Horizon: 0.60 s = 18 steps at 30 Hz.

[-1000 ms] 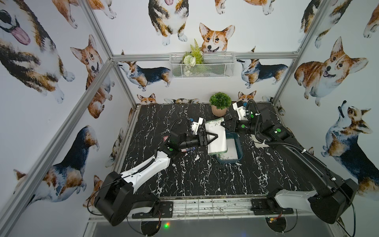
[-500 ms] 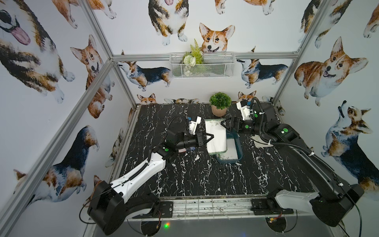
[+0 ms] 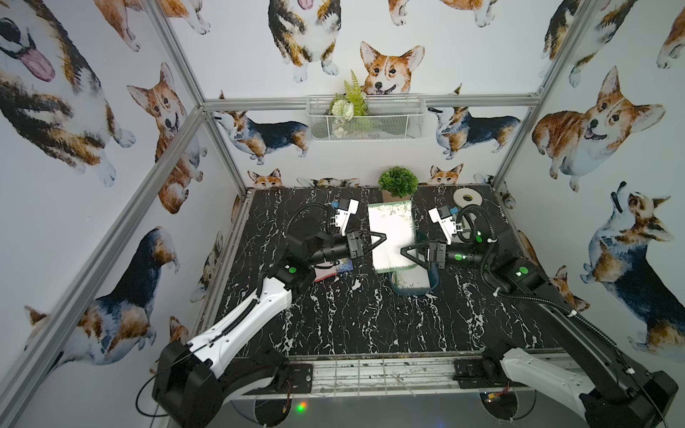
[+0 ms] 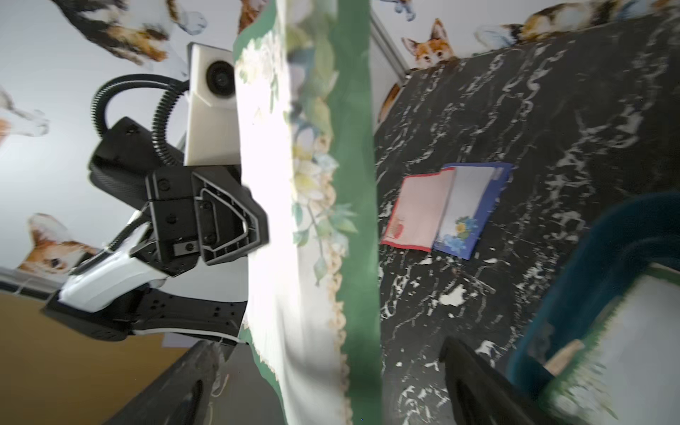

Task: Take out the stationery paper from the storage box
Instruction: Pick up the stationery paper from the storage box.

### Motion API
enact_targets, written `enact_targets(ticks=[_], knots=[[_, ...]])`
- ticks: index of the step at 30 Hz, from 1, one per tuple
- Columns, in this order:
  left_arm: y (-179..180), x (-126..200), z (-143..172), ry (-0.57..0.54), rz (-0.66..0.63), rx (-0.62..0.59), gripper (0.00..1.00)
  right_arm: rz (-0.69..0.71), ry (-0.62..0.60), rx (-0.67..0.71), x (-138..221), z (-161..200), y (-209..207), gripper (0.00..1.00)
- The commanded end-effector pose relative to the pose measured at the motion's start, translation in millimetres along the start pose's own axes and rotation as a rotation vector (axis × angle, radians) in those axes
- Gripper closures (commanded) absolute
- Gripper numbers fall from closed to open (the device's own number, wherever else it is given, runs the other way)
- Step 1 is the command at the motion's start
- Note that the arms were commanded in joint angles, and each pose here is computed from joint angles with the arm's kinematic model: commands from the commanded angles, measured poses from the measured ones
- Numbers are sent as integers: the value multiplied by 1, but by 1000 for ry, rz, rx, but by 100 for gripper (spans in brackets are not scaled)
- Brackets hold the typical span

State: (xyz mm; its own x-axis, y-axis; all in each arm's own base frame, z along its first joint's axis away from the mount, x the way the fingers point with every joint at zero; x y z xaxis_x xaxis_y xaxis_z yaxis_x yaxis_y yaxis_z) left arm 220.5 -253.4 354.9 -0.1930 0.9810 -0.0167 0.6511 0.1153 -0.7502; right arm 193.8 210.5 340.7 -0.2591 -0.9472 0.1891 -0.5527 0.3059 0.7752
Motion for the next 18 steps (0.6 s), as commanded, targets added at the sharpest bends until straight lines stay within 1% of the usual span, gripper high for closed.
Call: enact_targets(ticks=[1, 3, 4, 7, 8, 11, 12, 16, 17, 18], knots=[[-19, 3, -4, 11, 75, -24, 91, -230, -26, 56, 1, -14, 35, 0], [-17, 4, -1, 20, 57, -20, 92, -247, -22, 47, -2, -17, 36, 0], [-16, 4, 0, 20, 56, -21, 92, -251, -25, 47, -2, -19, 37, 2], [-13, 5, 2, 21, 48, -16, 92, -248, -31, 60, -3, -24, 39, 14], [-12, 5, 3, 23, 44, -12, 92, -246, -34, 63, -3, -25, 39, 20], [-11, 5, 3, 24, 38, -11, 92, -234, -32, 67, -5, -28, 39, 38], [-11, 5, 3, 25, 39, -12, 92, -231, -27, 67, -6, -29, 40, 47], [-11, 6, 5, 22, 36, -16, 92, -225, -20, 63, -8, -31, 38, 89], [-10, 6, 5, 23, 34, -16, 92, -221, -22, 63, -8, -31, 38, 98], [-10, 6, 6, 22, 33, -16, 92, -211, -26, 61, -8, -31, 37, 100]])
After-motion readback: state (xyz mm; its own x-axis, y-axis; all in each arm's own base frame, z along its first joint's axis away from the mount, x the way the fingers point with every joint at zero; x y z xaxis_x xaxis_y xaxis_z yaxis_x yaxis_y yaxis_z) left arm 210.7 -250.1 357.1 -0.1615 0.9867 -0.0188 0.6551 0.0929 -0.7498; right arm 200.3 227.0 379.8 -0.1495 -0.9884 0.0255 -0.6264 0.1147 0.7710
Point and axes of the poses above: each gripper's point midway between its finger pads, its own x axis back along the fingers, its own y axis along the line the jaws close on, z = x × y, the point moved 5 cm from there along x, back along the fingers, and after that the axes turned 5 degrees about -x, right-handed, at the moved point
